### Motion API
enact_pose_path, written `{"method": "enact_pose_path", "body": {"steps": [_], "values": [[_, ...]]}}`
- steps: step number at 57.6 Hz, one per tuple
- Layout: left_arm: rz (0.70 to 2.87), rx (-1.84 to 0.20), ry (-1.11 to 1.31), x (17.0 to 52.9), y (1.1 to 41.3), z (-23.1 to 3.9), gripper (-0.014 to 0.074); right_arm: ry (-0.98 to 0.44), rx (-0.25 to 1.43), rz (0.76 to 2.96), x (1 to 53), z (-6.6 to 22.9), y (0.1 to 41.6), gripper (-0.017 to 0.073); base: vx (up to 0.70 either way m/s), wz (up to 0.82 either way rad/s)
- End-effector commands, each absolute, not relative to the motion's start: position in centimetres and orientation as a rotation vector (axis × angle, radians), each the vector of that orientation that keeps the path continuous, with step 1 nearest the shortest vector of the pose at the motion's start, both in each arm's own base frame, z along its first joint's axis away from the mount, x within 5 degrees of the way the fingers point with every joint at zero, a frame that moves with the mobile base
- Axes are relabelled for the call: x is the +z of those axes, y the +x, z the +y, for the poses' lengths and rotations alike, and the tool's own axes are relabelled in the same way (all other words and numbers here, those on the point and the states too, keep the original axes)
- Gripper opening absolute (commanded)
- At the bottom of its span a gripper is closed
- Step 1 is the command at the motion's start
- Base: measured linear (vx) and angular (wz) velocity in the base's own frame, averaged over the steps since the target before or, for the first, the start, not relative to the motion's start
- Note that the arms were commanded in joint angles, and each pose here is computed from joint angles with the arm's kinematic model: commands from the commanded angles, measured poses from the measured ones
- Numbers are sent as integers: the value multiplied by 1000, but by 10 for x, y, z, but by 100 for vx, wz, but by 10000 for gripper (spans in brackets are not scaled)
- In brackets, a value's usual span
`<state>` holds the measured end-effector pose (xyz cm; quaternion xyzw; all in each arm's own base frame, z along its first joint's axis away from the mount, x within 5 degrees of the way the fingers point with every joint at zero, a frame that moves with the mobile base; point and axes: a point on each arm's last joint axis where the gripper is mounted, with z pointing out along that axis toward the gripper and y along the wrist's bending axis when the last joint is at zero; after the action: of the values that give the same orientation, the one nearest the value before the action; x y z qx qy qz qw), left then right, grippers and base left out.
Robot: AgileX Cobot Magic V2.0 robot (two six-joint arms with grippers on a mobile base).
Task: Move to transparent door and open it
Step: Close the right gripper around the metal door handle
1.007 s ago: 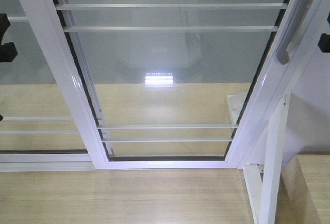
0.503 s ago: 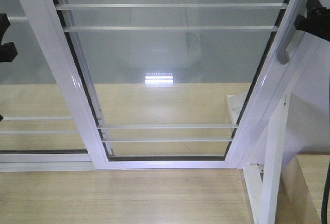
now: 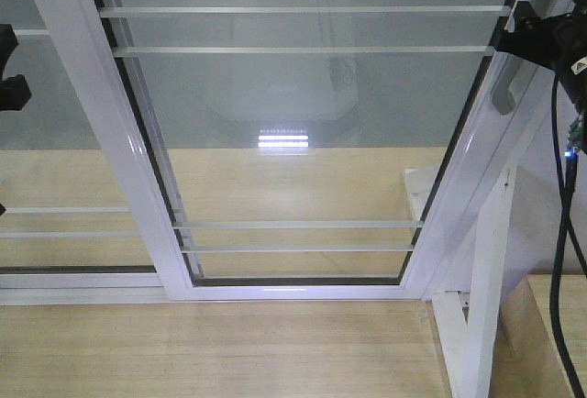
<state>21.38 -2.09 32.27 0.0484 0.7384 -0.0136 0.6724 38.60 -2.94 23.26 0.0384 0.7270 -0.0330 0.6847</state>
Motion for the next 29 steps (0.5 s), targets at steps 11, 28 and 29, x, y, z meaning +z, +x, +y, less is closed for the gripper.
{"method": "enact_pose_path", "body": {"steps": [11, 28, 29], "values": [[1526, -38, 87, 346, 213, -21, 499, 67, -91, 1437, 254, -32, 406, 526, 0, 0], [1526, -38, 87, 346, 213, -21, 499, 63, -94, 1426, 250, -32, 410, 349, 0, 0], [1526, -38, 87, 346, 213, -21, 499, 63, -94, 1426, 250, -32, 410, 333, 0, 0]]}}
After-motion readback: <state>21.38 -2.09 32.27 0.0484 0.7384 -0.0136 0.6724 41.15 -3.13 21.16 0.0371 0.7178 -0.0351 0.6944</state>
